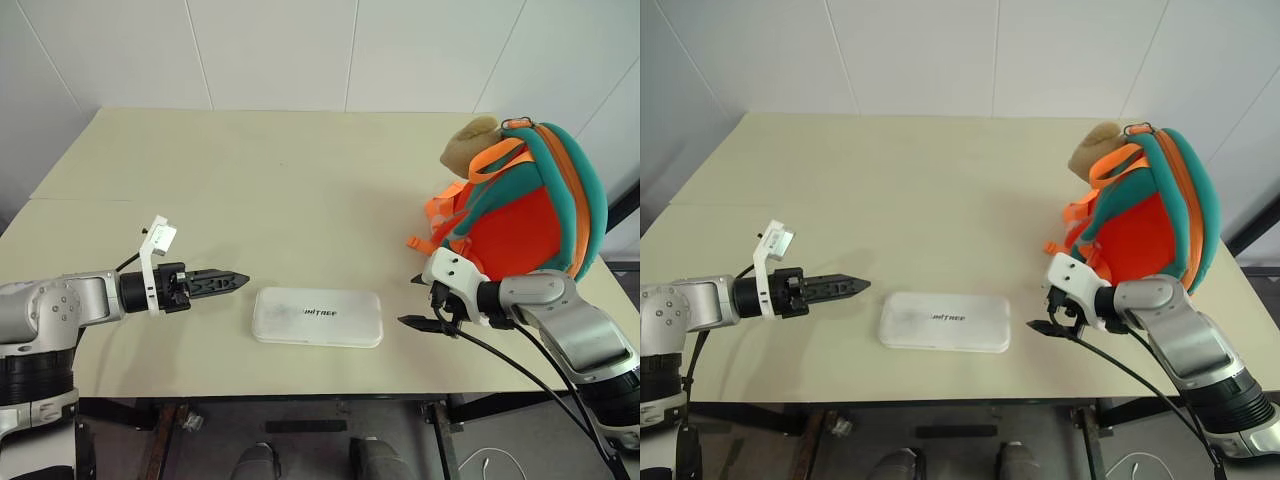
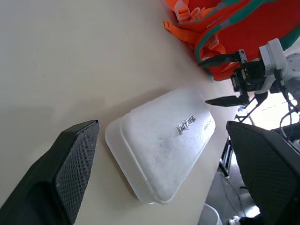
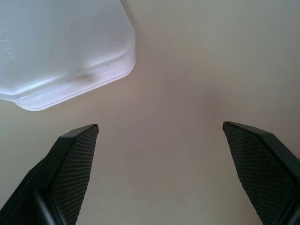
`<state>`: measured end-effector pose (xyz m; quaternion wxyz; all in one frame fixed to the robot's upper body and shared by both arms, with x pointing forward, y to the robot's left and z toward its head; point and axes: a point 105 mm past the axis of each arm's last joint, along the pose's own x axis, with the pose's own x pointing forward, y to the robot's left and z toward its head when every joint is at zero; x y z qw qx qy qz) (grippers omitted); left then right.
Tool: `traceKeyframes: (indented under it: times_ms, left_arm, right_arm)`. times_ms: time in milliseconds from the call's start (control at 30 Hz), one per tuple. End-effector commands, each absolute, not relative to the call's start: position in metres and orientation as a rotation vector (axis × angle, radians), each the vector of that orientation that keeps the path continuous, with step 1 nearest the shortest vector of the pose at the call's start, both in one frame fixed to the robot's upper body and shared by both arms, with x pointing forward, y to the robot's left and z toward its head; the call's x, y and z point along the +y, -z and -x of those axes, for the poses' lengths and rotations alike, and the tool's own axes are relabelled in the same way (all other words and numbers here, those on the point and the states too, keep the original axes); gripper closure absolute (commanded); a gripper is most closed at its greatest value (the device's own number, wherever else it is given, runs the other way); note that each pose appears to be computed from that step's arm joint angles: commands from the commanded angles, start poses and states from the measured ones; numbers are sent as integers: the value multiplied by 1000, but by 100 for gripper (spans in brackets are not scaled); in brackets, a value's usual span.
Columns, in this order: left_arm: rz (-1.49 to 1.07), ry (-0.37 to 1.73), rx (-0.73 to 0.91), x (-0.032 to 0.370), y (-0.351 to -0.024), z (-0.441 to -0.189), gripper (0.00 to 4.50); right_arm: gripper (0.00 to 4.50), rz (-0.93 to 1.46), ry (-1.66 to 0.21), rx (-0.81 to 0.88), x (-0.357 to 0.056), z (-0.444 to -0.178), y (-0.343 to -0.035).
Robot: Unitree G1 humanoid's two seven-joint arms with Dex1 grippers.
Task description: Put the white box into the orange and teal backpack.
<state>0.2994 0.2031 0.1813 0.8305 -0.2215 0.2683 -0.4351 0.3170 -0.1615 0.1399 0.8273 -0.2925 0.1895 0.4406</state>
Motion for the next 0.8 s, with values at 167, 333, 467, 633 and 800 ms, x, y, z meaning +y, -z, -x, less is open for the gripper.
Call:
traceKeyframes:
  times_ms: [167, 333, 467, 633, 800]
  left_arm:
    - [735, 880, 768, 215, -169, -295, 5]
    - [867, 908, 836, 209, -158, -296, 5]
    - [904, 923, 871, 203, -155, -298, 5]
    - [942, 936, 941, 195, -146, -297, 5]
    - [907, 911, 1001, 189, -136, -300, 5]
  right_arm:
    - [0, 623, -912, 350, -157, -318, -147]
    - [0, 614, -911, 336, -151, -318, -145]
    - [0, 608, -911, 325, -146, -319, -145]
    - [0, 605, -908, 321, -146, -319, -145]
    - [0, 602, -908, 315, -143, -320, -145]
